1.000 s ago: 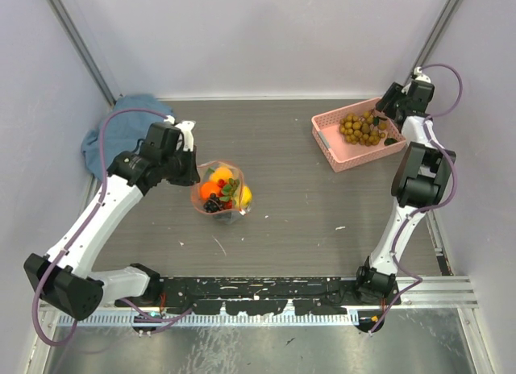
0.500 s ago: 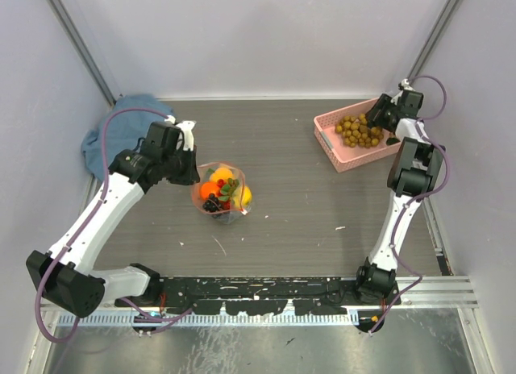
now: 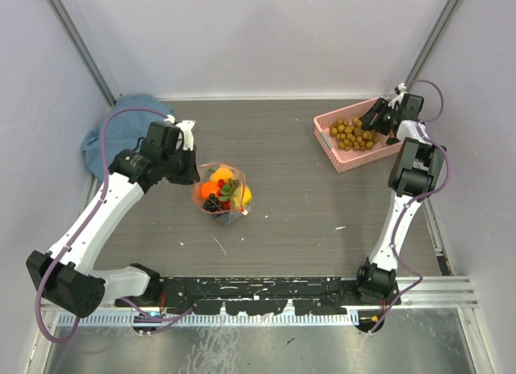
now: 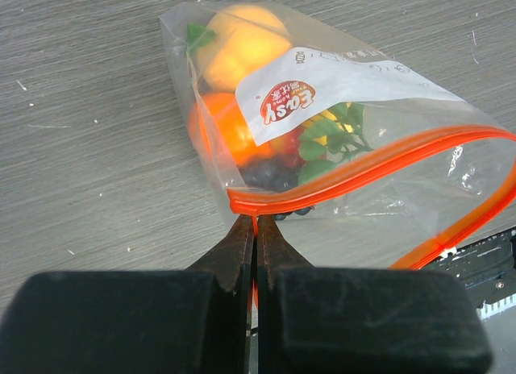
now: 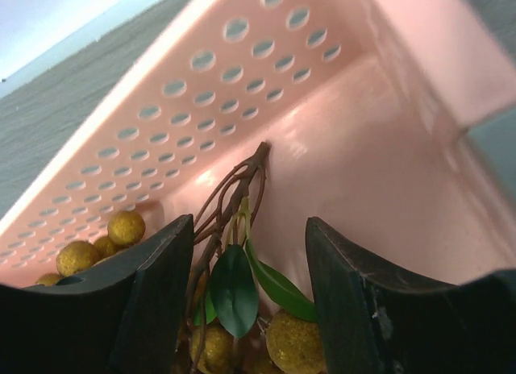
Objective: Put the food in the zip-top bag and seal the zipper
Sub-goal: Pick up the fake fruit from the bin.
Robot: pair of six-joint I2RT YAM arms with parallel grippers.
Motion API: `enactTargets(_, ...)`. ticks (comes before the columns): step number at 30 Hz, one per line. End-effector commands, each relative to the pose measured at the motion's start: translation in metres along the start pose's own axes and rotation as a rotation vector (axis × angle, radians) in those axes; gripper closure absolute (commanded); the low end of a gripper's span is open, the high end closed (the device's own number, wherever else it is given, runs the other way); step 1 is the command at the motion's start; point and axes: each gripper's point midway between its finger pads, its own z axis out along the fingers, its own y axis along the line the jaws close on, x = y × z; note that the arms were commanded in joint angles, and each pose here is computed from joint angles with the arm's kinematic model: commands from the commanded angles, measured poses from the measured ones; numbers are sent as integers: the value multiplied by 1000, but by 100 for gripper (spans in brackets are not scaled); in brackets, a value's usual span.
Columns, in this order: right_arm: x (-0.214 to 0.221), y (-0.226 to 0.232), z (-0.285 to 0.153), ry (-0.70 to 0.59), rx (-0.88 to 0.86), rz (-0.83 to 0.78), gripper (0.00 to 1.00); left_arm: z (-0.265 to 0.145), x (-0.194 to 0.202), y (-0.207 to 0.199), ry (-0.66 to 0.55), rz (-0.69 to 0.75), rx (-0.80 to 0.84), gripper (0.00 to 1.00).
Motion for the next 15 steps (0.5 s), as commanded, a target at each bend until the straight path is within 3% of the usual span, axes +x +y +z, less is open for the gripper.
enactTargets(1,-25,34,-36,-39,-61,-13,39,-3,-13,-5,-56,8,28,100)
enactTargets(15,-8,55,-73,24,-83,51,46,-5,-13,-5,-65,6,32,100)
